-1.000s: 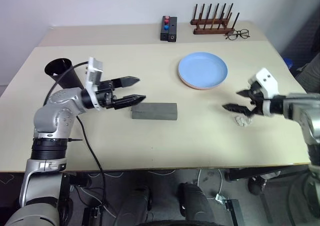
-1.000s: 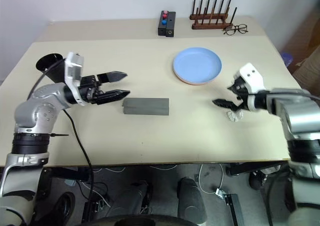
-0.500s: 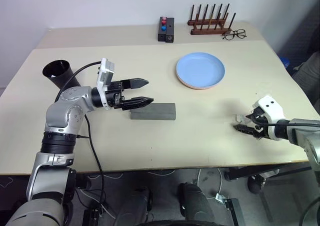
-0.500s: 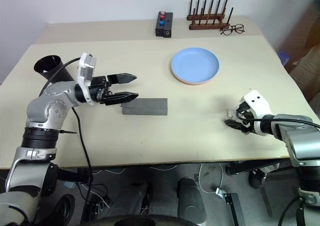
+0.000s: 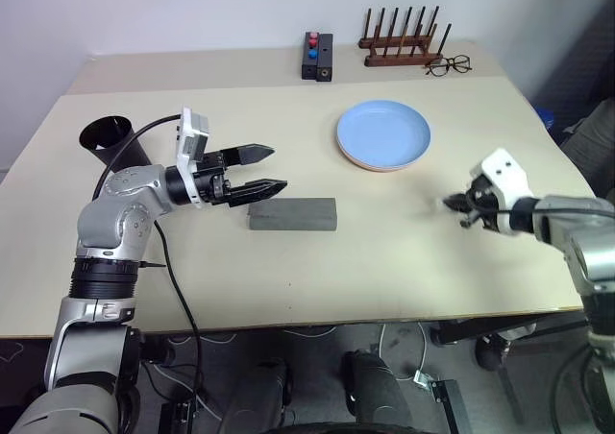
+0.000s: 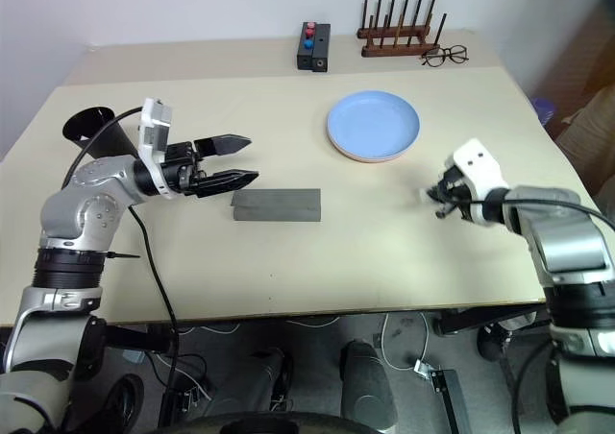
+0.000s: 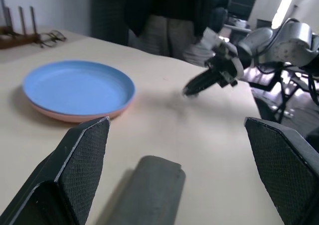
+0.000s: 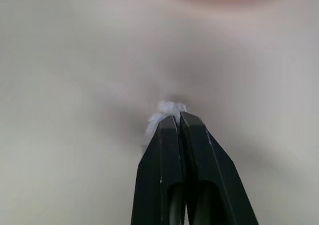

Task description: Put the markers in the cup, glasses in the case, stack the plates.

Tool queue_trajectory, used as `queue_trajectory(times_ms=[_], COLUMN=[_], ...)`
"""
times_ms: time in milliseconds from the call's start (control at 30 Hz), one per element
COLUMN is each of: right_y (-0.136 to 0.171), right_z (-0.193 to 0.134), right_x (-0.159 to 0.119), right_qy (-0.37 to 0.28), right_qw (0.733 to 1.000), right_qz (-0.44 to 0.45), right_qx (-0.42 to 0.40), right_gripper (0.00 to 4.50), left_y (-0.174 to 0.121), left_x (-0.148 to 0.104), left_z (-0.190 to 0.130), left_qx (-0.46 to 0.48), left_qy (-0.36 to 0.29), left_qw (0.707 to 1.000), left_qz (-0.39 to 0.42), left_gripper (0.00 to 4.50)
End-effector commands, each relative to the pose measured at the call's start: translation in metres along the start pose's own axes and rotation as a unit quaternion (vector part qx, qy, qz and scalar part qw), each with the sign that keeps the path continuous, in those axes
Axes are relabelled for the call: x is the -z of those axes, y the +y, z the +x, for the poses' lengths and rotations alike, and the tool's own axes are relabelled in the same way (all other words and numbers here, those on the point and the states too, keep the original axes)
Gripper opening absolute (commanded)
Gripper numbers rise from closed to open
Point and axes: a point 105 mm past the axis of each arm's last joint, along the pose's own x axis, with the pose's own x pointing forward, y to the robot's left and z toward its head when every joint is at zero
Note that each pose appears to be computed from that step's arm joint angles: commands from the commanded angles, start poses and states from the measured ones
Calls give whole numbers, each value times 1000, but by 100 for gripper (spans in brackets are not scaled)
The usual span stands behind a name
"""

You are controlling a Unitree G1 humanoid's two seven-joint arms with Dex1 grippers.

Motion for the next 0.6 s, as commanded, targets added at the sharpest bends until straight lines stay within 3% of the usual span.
queue_trajectory(times_ms=[33,233,367,467,600], right_y=[-13,-25,-28,-21,-24], right_z=[-1,43,78,88,90], right_x=[-50,-94,-84,-85,-81], right_qy=[-93,-161,-133,-149,-153], right_qw=[995,985,986,987,985], right_qz=[12,-8,-18,15,12], right_qx=[24,66,94,64,72], right_gripper=[4,4,4,4,183], left_y=[5,18,16,14,11], left_x=[-17,-25,-23,-22,-19], left_z=[-4,-6,-5,-10,-18], left_qx=[-24,-65,-68,-77,-92], left_qy=[-21,-44,-38,-36,-34], left_qw=[999,995,995,994,993], left_qz=[43,58,66,66,64], left_gripper=[450,450,450,450,450])
